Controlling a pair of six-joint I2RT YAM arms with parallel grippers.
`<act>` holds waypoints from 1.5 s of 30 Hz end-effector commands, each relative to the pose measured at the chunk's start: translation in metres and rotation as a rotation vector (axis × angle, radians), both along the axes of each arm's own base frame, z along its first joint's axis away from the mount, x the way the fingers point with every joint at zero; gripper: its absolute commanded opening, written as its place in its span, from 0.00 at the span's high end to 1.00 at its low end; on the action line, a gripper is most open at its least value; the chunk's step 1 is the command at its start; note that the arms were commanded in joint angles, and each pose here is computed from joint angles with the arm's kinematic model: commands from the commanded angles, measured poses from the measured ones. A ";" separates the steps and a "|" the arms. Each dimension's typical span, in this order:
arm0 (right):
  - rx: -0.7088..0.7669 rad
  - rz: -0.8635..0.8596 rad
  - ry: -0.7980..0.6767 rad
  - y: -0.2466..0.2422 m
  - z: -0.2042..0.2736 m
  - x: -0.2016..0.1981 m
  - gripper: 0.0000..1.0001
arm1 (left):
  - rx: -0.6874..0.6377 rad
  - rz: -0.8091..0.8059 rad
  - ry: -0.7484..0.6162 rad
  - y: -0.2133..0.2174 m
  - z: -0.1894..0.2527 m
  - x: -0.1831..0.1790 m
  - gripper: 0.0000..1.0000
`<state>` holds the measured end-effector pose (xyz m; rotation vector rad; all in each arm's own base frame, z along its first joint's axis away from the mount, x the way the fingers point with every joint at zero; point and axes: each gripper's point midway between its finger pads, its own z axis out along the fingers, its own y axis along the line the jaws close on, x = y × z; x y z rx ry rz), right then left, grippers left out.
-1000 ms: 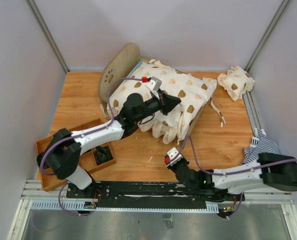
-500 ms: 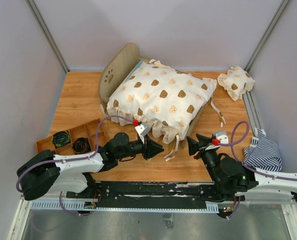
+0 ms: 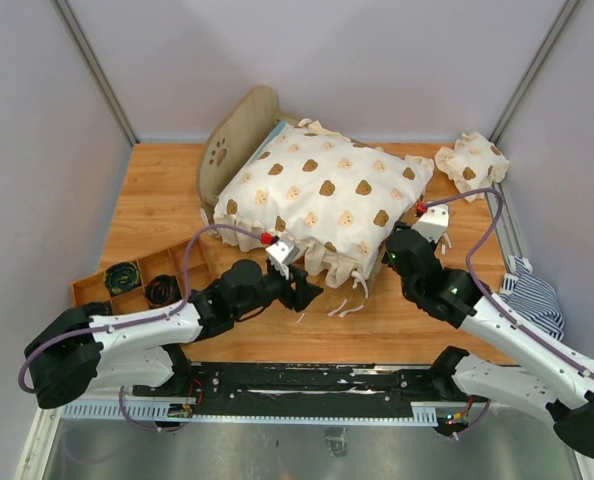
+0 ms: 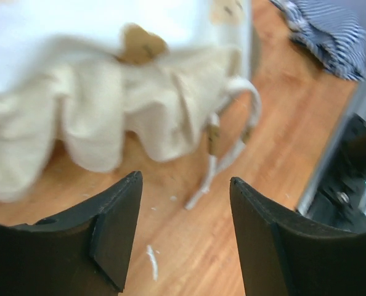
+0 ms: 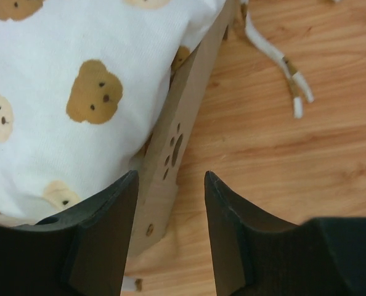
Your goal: Set up the pet bed
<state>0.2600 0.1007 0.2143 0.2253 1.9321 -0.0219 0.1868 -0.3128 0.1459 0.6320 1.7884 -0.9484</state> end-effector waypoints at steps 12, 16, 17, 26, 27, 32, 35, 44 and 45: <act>0.171 0.016 0.215 0.018 -0.077 0.031 0.58 | 0.189 0.704 -0.101 0.143 0.103 0.148 0.22; 0.077 0.132 0.262 0.021 -0.093 0.036 0.70 | 0.177 0.877 -0.106 0.201 0.126 0.187 0.21; 0.057 0.148 0.273 0.019 -0.096 0.036 0.73 | 0.175 0.902 -0.111 0.213 0.131 0.195 0.21; -0.127 0.271 0.346 -0.017 -0.102 0.043 0.87 | 0.131 0.935 -0.120 0.273 0.149 0.262 0.21; -0.147 0.277 0.356 -0.021 -0.104 0.044 0.87 | 0.127 0.883 -0.126 0.266 0.150 0.265 0.21; -0.179 0.300 0.369 -0.036 -0.108 0.053 0.88 | 0.116 0.715 -0.099 0.239 0.151 0.263 0.17; -0.225 0.256 0.350 -0.046 -0.099 0.063 0.88 | 0.090 0.718 -0.100 0.238 0.151 0.257 0.17; -0.319 0.196 0.389 -0.076 -0.097 0.076 0.88 | 0.126 0.814 -0.165 0.258 0.162 0.249 0.16; -0.314 0.206 0.395 -0.074 -0.097 0.077 0.88 | 0.117 0.801 -0.171 0.255 0.162 0.250 0.16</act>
